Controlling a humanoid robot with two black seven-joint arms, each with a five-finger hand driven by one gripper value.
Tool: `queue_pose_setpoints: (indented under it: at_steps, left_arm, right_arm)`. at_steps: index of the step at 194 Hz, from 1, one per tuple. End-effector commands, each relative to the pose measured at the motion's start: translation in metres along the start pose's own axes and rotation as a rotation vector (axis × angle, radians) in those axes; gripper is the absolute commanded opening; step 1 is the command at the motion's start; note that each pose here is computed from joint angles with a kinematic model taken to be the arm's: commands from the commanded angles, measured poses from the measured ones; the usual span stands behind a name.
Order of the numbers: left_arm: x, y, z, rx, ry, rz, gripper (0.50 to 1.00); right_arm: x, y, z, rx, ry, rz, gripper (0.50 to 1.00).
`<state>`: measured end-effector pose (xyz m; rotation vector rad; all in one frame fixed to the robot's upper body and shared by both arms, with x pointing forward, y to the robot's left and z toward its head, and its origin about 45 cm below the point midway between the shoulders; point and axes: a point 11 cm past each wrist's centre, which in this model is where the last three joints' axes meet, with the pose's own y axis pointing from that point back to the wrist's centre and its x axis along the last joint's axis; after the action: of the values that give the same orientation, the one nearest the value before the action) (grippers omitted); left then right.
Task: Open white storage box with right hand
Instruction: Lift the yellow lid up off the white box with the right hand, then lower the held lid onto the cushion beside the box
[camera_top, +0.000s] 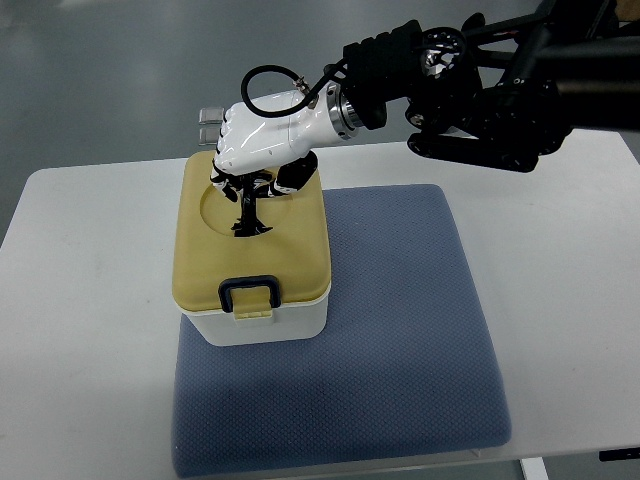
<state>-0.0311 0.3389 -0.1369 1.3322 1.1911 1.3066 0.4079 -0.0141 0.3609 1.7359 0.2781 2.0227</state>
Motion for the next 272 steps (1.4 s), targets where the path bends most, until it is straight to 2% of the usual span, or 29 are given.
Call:
queue_pose_setpoints:
  at_steps: [1,9,65,105,171,208,272]
  left_arm:
    - [0.000,0.000,0.000,0.000,0.000,0.000,1.000]
    - [0.000,0.000,0.000,0.000,-0.001,0.000,1.000]
    - [0.000,0.000,0.000,0.000,0.000,0.000,1.000]
    - [0.000,0.000,0.000,0.000,0.000,0.000,1.000]
    - [0.000,0.000,0.000,0.000,0.000,0.000,1.000]
    - [0.000,0.000,0.000,0.000,-0.001,0.000,1.000]
    - [0.000,0.000,0.000,0.000,0.000,0.000,1.000]
  right_arm:
    - [0.001,-0.001,-0.001,0.006,0.006,0.009,0.529]
    - [0.003,0.000,-0.001,0.006,0.010,0.015,0.500]
    - [0.016,-0.001,-0.004,0.021,0.053,0.102,0.500]
    - [0.024,0.011,0.003,0.013,0.073,0.140,0.500]
    - [0.001,0.106,0.062,-0.205,0.002,0.166,0.500]
    - [-0.035,0.154,0.079,-0.320,-0.084,0.181,0.500]
    - [-0.106,0.196,0.078,-0.417,-0.197,0.129,0.500]
